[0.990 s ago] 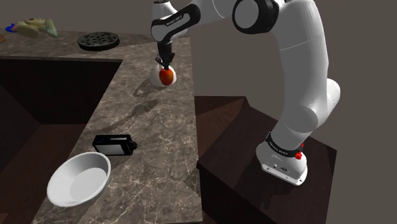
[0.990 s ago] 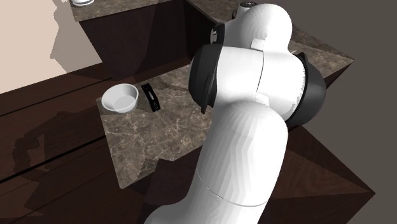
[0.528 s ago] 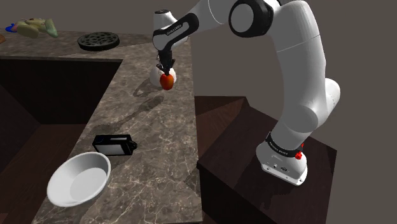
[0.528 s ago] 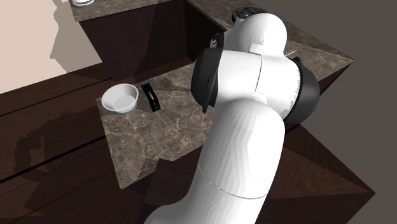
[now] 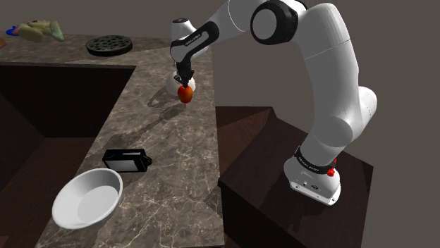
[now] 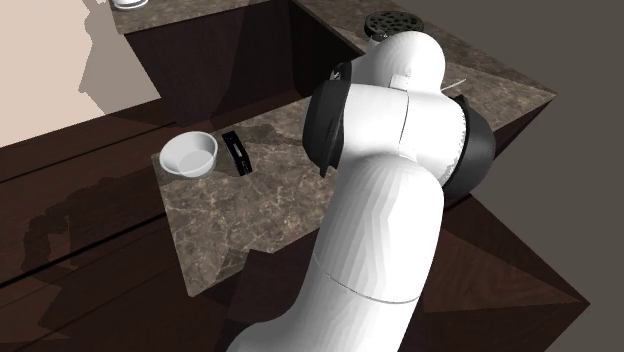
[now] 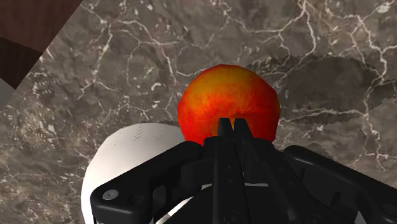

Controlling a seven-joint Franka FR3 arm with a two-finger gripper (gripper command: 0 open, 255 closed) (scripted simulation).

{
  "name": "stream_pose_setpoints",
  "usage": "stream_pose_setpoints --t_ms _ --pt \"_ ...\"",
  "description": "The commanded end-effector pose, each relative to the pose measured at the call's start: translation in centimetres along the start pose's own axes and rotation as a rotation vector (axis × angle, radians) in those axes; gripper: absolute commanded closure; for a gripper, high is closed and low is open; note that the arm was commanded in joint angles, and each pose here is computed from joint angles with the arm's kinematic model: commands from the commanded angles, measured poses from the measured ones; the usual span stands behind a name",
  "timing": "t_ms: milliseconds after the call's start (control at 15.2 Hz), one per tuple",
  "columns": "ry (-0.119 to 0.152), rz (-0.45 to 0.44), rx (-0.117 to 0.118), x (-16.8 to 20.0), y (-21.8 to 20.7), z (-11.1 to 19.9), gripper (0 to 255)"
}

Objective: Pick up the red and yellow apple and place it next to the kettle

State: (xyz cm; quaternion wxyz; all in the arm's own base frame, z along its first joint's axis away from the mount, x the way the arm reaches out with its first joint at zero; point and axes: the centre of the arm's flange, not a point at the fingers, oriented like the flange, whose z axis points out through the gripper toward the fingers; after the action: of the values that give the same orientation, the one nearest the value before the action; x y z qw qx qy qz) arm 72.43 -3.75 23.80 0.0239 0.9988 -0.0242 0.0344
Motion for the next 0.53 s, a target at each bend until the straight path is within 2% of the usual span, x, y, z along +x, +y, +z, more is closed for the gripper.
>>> stream_pose_setpoints --t_ms 0,198,264,462 --pt "0.0 0.0 0.0 0.0 -0.01 0.01 255" --pt "0.0 0.0 0.0 0.0 -0.01 0.01 255" --pt "0.0 0.0 0.0 -0.01 -0.01 0.01 0" --pt "0.0 0.0 0.0 -0.01 -0.01 0.01 0"
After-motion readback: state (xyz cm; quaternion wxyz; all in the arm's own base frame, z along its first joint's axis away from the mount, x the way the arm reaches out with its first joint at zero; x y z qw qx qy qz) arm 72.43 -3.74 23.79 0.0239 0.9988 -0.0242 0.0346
